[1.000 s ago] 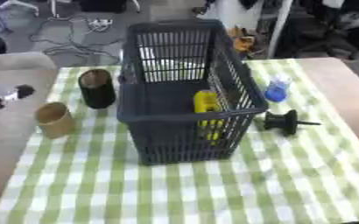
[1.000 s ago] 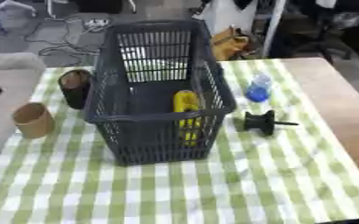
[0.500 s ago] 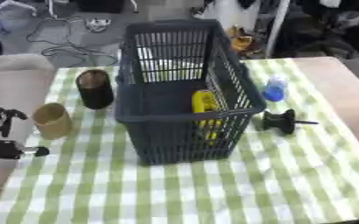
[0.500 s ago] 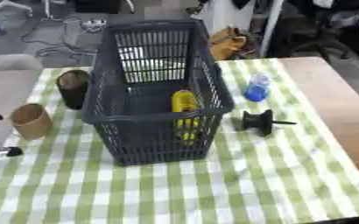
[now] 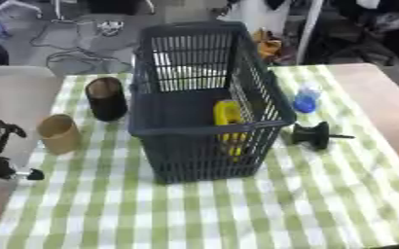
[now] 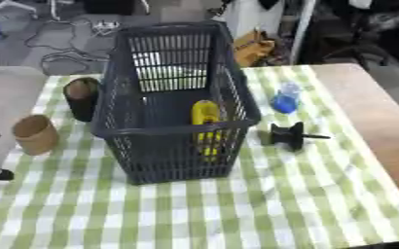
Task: Pick up objects on the table and place them in the box.
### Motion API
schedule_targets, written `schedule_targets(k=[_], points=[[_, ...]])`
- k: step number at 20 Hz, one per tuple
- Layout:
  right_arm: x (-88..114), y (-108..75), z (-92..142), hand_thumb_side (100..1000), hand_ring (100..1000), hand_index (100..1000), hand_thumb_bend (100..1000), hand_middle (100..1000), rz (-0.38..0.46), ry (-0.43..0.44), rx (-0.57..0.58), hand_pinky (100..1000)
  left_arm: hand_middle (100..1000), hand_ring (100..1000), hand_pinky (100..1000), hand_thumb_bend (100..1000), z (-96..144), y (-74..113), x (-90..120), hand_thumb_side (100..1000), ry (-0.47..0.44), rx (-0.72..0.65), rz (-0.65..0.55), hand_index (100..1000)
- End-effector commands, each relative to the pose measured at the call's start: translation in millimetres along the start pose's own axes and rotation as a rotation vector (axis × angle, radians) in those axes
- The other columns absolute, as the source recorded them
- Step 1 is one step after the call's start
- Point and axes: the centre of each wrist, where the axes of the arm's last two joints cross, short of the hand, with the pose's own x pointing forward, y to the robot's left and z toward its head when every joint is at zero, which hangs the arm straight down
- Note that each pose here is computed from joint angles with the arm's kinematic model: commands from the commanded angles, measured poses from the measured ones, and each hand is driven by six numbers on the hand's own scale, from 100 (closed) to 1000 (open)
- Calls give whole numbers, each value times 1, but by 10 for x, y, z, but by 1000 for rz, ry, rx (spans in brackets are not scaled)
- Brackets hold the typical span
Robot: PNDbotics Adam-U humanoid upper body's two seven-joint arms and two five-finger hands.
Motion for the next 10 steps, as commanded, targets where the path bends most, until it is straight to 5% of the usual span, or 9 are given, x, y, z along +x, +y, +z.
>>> schedule_targets(k=[1,10], points=[[44,-62,-47,743,761,963,122,740,25,-20,8,614,349,602,747,1000,35,296,1,743,35,40,-3,846],[42,-59,-45,735,761,963,125,740,24,-19,8,614,332,594,742,989,21,477,147,696,63,-40,52,826]])
